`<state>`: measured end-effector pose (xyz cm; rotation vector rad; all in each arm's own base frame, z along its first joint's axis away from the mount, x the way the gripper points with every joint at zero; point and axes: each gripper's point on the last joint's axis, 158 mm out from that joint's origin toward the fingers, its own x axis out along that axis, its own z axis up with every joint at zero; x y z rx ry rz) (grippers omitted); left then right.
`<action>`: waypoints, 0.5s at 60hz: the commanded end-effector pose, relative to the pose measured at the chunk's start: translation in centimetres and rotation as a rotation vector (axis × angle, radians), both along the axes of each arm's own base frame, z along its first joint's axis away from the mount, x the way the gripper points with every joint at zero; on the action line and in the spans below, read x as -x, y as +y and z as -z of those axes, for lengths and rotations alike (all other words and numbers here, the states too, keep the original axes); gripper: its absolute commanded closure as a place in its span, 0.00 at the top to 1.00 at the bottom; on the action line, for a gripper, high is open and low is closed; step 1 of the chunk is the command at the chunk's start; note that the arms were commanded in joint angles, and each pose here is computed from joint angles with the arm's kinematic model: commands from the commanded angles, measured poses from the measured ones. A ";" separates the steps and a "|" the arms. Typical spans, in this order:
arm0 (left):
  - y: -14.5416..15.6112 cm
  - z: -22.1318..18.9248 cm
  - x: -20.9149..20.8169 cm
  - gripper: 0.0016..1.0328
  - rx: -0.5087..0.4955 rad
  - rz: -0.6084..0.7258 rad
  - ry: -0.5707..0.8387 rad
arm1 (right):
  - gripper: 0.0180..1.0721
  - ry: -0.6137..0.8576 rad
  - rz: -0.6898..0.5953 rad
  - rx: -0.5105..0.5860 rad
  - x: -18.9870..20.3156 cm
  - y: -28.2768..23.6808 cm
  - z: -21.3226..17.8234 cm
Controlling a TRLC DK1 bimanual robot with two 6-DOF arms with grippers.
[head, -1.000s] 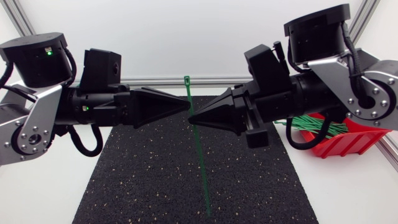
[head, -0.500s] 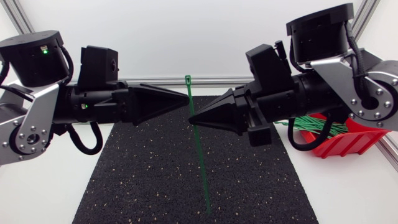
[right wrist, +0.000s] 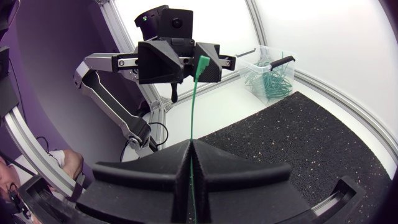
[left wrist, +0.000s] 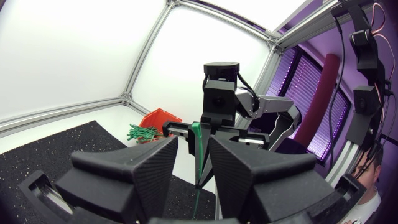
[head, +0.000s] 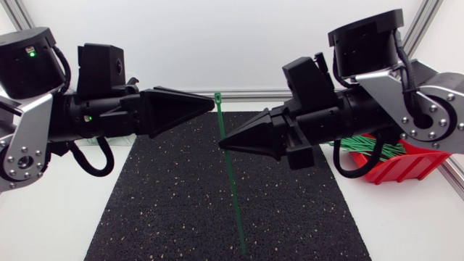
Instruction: Take a green cable tie from the red box, thread the tail through the head to close it, then place it in the transparent bin on the left.
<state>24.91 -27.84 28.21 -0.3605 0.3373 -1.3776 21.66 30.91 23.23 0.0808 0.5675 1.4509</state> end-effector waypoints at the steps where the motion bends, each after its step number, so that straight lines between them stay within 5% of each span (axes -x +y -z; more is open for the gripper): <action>1: -0.2 -0.3 0.4 0.36 0.008 -0.001 -0.027 | 0.05 0.037 -0.012 -0.005 0.4 0.3 0.3; 30: -1.3 0.5 0.8 0.36 -0.007 0.010 -0.027 | 0.05 0.069 -0.007 -0.042 0.3 0.2 -0.7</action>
